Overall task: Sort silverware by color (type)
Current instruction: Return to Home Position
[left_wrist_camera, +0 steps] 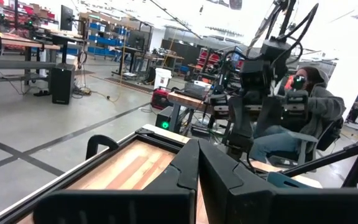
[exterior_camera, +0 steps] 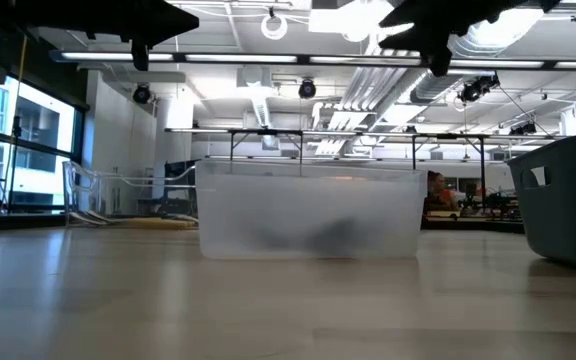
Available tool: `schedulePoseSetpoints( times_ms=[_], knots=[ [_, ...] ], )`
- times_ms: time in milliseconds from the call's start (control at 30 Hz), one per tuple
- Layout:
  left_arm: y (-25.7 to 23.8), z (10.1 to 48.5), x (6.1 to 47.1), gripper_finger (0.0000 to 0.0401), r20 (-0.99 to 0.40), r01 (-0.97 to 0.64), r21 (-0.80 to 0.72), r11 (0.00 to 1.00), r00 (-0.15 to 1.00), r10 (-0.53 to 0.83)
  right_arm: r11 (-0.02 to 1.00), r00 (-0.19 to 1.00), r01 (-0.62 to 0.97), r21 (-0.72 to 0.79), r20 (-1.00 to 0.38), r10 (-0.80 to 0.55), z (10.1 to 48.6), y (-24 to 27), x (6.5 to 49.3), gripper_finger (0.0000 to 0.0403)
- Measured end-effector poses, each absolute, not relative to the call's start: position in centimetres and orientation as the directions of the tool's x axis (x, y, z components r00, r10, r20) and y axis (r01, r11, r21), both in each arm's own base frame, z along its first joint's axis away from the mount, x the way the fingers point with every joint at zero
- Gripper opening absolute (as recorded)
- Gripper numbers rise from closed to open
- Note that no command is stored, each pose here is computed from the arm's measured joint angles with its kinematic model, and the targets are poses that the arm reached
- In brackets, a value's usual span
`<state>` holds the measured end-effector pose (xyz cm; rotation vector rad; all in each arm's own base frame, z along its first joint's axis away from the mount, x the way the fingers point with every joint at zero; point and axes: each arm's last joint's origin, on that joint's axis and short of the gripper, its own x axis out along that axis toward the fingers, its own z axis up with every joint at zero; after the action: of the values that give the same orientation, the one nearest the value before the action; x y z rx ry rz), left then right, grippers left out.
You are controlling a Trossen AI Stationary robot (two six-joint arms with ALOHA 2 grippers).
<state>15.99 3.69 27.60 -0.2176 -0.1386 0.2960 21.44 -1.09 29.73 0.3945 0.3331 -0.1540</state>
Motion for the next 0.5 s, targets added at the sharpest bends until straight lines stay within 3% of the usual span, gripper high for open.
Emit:
schedulePoseSetpoints(
  times_ms=[233, 367, 500],
  knots=[
    [3.69, 27.59, 15.99, 0.0000, 0.103, -0.274, -0.232, 0.933, 0.947, 0.304, 0.937, 0.986, 0.125, 0.325, -0.145, -0.082, 28.87, -1.03, 20.11, 0.0122],
    [3.69, 27.59, 15.99, 0.0000, 0.103, -0.274, -0.232, 0.933, 0.947, 0.304, 0.942, 0.989, 0.107, 0.318, -0.129, -0.069, 28.91, -1.01, 20.38, 0.0122],
    [3.69, 27.59, 15.99, 0.0000, 0.103, -0.274, -0.232, 0.933, 0.947, 0.303, 0.967, 0.991, -0.007, 0.255, -0.126, 0.040, 28.89, -0.78, 20.57, 0.0122]
  ],
)
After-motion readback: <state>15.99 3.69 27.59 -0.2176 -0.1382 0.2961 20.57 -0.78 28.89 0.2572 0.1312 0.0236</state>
